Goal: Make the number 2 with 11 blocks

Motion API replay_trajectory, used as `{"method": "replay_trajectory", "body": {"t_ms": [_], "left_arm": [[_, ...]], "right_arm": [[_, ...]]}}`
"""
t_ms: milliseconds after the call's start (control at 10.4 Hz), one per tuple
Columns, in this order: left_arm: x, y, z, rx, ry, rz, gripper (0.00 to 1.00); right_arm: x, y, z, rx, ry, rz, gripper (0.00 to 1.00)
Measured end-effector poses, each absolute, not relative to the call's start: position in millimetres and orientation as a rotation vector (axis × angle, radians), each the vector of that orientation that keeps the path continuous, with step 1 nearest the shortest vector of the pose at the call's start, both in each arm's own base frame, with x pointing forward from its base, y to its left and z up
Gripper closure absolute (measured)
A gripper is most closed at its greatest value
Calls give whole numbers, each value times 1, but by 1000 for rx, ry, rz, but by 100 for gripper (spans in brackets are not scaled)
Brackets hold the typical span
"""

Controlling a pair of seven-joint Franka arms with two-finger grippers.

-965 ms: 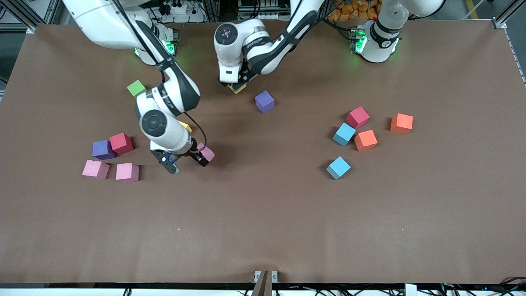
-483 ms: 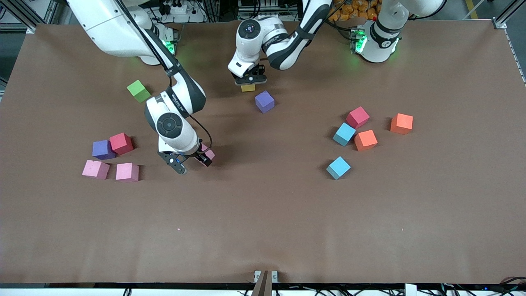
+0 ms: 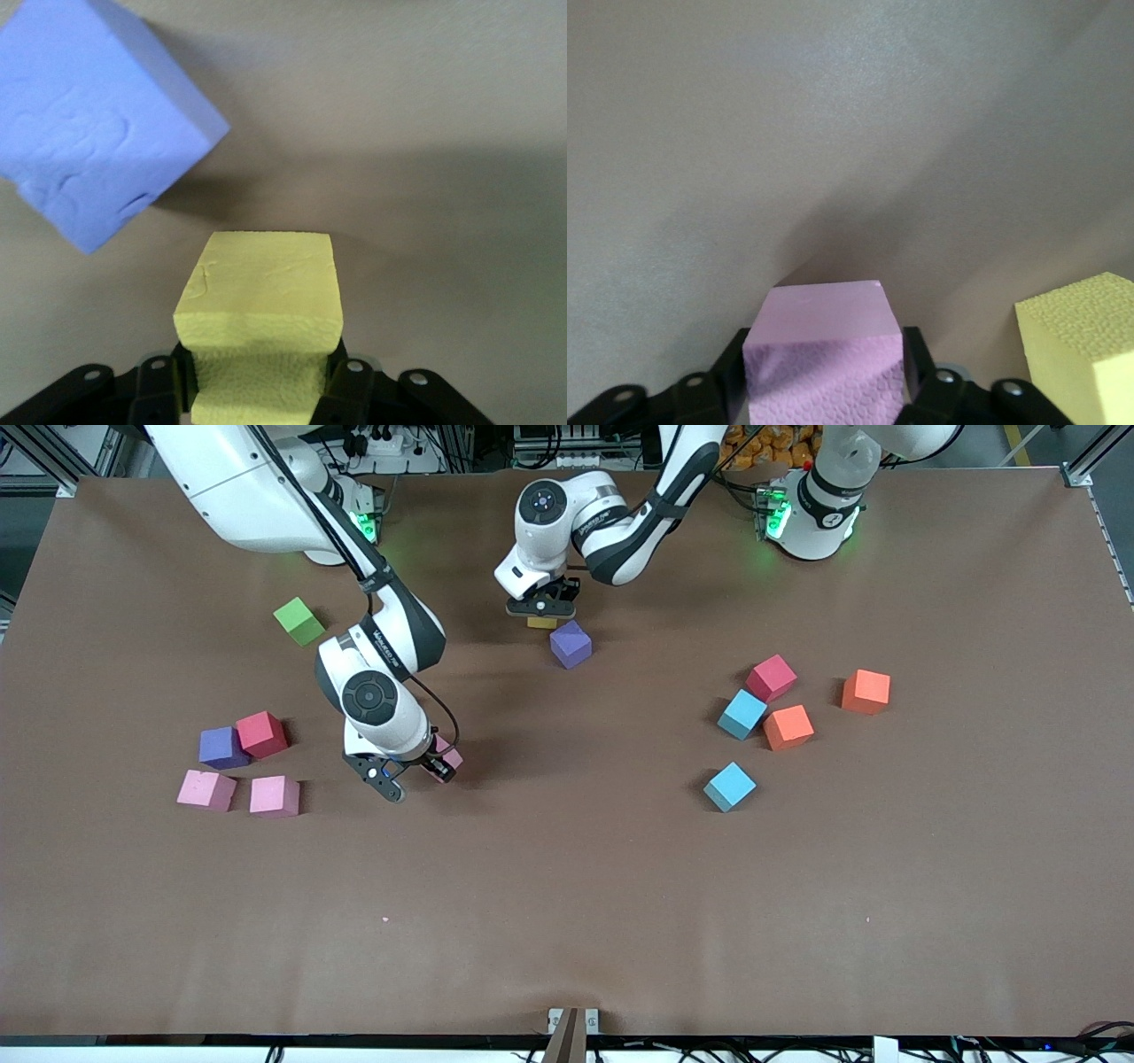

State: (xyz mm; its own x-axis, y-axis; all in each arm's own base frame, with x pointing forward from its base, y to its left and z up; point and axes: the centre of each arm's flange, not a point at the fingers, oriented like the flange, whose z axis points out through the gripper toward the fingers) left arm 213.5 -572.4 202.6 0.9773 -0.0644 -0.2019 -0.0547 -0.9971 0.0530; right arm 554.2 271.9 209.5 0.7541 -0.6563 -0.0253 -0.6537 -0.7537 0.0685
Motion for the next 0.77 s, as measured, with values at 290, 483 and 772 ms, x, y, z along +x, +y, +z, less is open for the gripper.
{"method": "replay_trajectory", "body": {"t_ms": [290, 483, 772], "left_arm": [[204, -578, 212, 3122, -136, -398, 45], [202, -583, 214, 3118, -146, -404, 45], [203, -584, 208, 3121, -150, -418, 45]], "right_arm": [[555, 277, 210, 2906, -1076, -58, 41], [558, 278, 214, 2912, -1077, -49, 45], [571, 291, 244, 2885, -1050, -83, 45]]}}
